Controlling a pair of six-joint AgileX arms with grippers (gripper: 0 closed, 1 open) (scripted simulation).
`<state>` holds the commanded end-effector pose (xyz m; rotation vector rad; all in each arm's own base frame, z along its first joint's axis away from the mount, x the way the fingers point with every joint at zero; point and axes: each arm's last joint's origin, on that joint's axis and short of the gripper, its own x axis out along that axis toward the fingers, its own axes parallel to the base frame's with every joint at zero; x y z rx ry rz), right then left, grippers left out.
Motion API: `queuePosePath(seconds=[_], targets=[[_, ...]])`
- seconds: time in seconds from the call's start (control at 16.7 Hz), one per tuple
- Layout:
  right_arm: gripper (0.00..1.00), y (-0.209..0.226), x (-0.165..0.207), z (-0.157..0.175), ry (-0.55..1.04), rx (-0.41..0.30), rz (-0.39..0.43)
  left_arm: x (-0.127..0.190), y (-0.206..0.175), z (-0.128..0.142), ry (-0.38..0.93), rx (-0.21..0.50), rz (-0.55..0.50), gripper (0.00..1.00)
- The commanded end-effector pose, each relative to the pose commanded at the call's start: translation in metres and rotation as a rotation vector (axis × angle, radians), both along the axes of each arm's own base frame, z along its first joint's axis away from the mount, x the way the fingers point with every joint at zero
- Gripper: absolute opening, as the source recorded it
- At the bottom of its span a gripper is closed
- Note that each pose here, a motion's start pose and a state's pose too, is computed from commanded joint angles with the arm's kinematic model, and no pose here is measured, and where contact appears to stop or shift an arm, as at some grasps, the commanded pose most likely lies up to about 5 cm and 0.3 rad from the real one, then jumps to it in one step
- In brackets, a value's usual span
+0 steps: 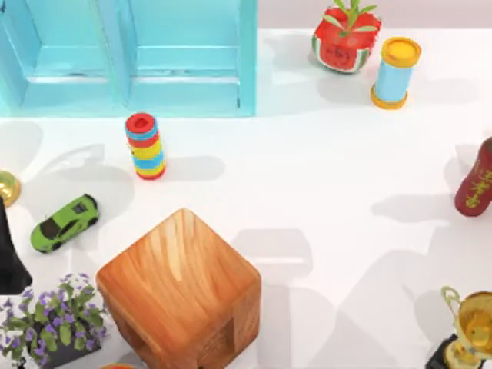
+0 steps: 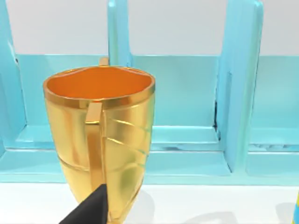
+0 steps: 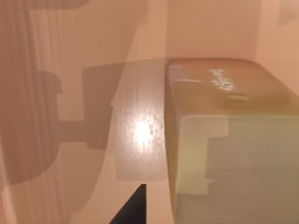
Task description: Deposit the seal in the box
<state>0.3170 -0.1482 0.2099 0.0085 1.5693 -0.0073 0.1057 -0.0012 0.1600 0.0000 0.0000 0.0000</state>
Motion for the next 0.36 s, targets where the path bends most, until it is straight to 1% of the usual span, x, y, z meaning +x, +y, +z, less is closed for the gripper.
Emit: queuePosePath(seconds=[0.06,0.36], targets=[[1.0,0.0,0.0,0.0,0.0,0.0,0.0,0.0,0.0,0.0,0.0,0.0,0.0,1.0],[1.0,0.0,0.0,0.0,0.0,0.0,0.0,0.0,0.0,0.0,0.0,0.0,0.0,1.0]])
